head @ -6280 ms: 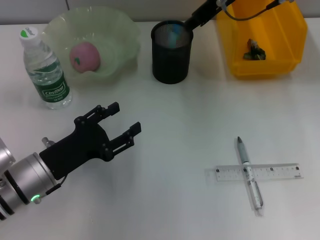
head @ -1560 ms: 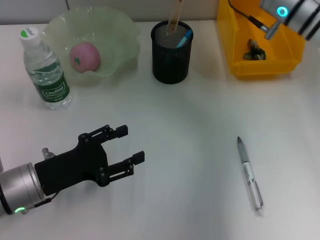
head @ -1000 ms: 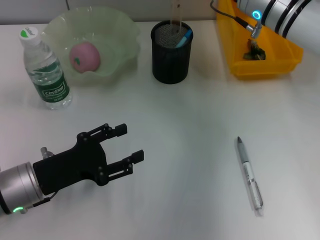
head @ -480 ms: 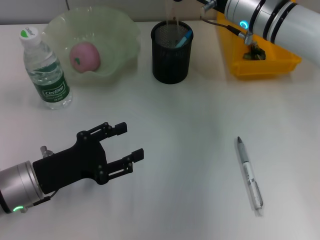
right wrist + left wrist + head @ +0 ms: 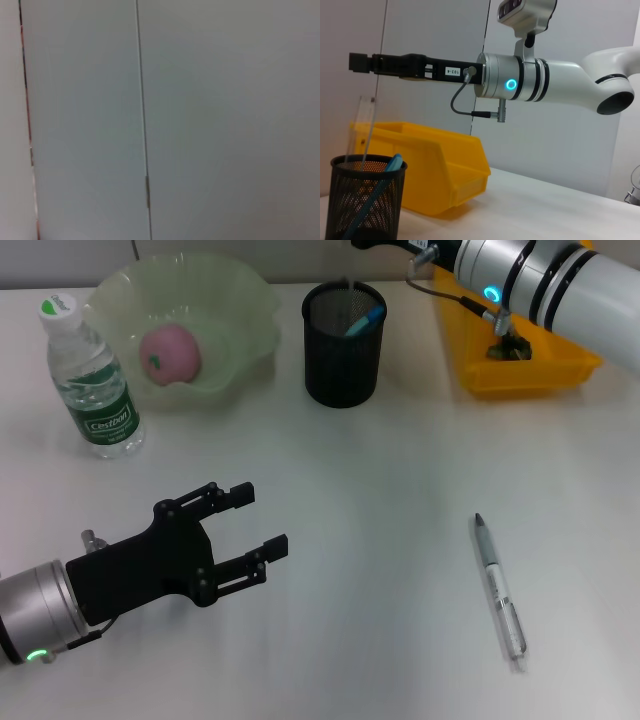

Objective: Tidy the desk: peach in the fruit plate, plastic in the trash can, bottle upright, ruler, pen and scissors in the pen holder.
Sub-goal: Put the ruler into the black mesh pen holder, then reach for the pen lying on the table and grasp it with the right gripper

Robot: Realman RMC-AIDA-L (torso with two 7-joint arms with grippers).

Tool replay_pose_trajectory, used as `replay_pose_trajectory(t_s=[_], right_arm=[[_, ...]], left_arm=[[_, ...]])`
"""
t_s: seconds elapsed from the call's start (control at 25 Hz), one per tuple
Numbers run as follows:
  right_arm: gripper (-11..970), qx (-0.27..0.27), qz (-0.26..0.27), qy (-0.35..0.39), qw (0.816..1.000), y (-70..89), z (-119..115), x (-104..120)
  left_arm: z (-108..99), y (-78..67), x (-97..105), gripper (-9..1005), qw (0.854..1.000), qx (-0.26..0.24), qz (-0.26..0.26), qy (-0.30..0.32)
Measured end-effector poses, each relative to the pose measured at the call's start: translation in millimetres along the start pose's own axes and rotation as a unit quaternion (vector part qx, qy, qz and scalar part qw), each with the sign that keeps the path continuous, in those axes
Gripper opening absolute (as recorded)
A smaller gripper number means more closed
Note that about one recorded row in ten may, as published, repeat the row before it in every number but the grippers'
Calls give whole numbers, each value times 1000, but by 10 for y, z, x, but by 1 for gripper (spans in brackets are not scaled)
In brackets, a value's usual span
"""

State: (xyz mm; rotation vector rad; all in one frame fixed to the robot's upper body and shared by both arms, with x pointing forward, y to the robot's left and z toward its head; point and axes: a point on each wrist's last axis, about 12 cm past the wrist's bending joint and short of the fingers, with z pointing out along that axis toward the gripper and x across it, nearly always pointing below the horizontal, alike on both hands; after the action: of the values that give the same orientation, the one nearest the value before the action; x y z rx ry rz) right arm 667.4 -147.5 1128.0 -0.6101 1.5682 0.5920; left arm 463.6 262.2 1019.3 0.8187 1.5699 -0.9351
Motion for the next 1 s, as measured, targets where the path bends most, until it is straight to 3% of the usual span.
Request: replay_pose_trajectory(t_s=[0.2, 0.44, 0.6, 0.76, 1.0], right_arm=[[463, -13, -7, 8, 1000, 40, -3, 30], [637, -16, -3, 7, 1000, 47, -6, 30], [682, -19, 0, 2, 1000, 47, -22, 26], [693, -39, 52, -35, 997, 32, -138, -27], [692, -106, 141, -89, 980, -38, -577, -174]], left_arm=[[0, 5, -2, 753, 1000, -2, 0, -1], [-4, 18, -16, 754, 1000, -3, -1, -2], [-15, 21, -26, 754, 1000, -2, 0, -3], [-17, 5, -40, 753, 1000, 5, -1, -10], [-40, 4, -70, 753, 1000, 12, -5, -15]])
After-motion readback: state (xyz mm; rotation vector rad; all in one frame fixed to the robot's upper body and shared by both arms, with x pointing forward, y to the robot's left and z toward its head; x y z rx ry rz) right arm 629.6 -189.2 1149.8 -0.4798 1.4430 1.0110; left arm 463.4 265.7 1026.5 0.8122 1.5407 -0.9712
